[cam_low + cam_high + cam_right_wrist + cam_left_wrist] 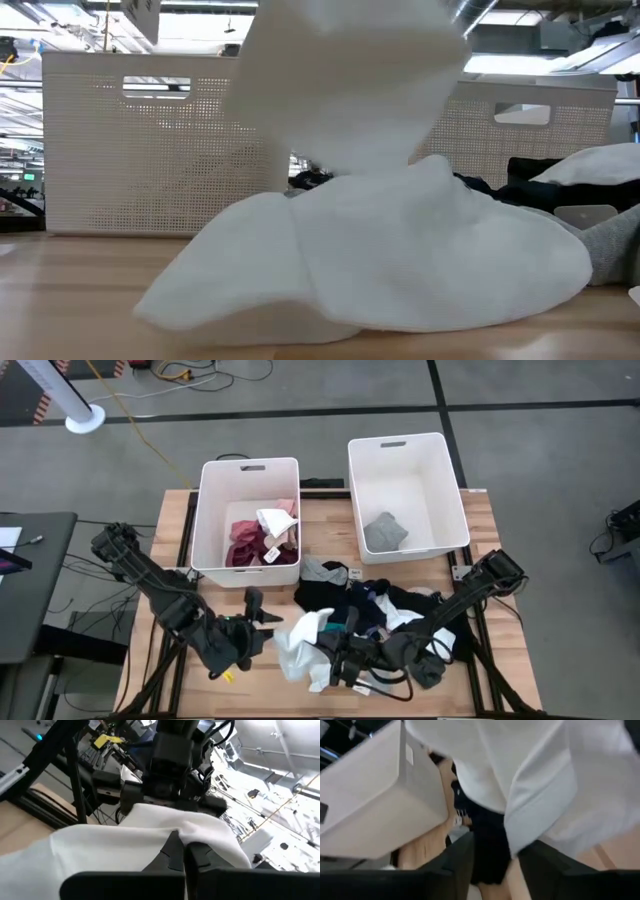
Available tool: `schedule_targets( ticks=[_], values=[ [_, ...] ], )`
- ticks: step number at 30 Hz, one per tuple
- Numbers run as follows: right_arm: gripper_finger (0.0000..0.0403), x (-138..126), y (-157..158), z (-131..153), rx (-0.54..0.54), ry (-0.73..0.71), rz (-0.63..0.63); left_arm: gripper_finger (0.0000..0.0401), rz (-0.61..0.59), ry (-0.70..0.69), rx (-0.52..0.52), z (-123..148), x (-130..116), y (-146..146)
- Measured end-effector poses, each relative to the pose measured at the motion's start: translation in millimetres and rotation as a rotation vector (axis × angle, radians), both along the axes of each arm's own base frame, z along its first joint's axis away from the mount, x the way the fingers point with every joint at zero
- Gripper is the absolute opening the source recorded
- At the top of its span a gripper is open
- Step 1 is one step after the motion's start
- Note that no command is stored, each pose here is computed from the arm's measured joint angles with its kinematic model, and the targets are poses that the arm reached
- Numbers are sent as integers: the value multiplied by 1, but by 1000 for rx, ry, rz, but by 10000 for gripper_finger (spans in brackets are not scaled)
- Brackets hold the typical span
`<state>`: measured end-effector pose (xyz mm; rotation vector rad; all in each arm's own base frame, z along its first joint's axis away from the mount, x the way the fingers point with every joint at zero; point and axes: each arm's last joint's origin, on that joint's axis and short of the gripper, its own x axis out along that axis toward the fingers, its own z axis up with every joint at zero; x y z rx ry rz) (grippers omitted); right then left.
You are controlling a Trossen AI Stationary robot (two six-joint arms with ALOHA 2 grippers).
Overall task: Sort clothes
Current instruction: Put the white underwear into the left white bin
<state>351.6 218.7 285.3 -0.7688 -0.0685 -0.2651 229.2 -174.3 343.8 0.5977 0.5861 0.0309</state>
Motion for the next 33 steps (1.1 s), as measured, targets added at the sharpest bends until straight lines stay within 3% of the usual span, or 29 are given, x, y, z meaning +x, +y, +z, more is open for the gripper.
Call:
schedule_targets(
  ticks=[7,16,33],
  values=[
    [1,9,-2,19,-77,23,-29,192,83,69,-52,-8,-11,2],
    [0,24,-10,47,-154,91,-66,187,277,90,-43,-15,-39,7],
    [0,51,-59,113,-229,150,-120,185,398,113,-77,-21,-82,4]
  ],
)
